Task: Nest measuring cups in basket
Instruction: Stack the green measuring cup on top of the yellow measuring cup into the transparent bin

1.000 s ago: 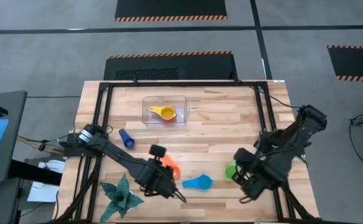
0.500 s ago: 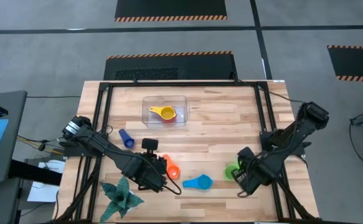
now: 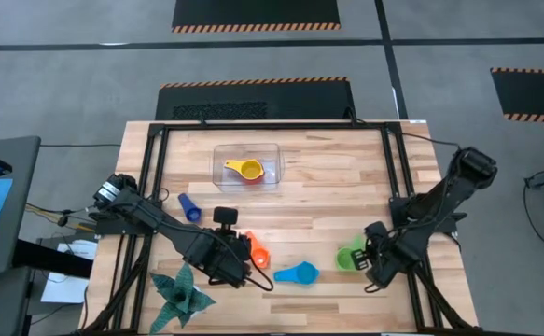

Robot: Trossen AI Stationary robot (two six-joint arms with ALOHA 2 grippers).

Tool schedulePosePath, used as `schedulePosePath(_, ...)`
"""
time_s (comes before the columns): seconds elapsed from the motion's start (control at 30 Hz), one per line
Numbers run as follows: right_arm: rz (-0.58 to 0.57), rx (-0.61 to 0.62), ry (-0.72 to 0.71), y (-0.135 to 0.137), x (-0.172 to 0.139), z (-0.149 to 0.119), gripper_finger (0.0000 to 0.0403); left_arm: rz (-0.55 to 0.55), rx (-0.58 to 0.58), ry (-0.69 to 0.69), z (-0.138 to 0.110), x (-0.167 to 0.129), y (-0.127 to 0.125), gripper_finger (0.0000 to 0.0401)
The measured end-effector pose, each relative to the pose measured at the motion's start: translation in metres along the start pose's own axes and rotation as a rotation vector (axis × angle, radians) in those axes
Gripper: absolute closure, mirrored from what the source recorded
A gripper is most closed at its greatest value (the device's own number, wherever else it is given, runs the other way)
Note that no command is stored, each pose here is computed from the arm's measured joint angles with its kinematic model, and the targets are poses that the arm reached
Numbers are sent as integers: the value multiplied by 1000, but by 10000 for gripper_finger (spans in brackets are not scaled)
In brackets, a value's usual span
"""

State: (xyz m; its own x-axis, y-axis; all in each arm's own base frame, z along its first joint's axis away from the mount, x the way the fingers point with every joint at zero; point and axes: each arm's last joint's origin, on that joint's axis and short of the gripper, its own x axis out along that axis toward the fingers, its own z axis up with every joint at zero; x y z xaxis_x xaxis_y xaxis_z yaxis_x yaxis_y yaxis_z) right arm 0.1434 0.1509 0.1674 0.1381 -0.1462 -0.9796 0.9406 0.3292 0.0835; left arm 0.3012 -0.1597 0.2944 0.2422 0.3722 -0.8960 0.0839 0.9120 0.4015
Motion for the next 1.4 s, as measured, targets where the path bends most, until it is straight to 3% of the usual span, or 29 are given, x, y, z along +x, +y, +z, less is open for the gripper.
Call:
schedulePosePath(0.2,-70,10,-53,10,20,6,398,1,1,2,1,1,2,401)
schedulePosePath(0.4,95,-9,-160,37,29,28,391,-2,-11,-7,3,2,3,401)
schedulePosePath(0.57,145,-26,-166,46,26,44,391,-8,-20,-22,4,2,2,401)
schedulePosePath(0.9,89,-38,-164,38,6,41,389,-15,-38,-40,6,2,1,401)
schedulePosePath(1.17,214,-38,-188,41,-5,18,389,-22,-56,-57,8,2,1,401)
schedulePosePath(1.27,194,-71,-235,43,-23,15,389,1,-54,-118,14,2,0,401)
schedulePosePath(1.4,227,-161,-335,50,-63,12,394,17,-35,-327,36,-1,0,401)
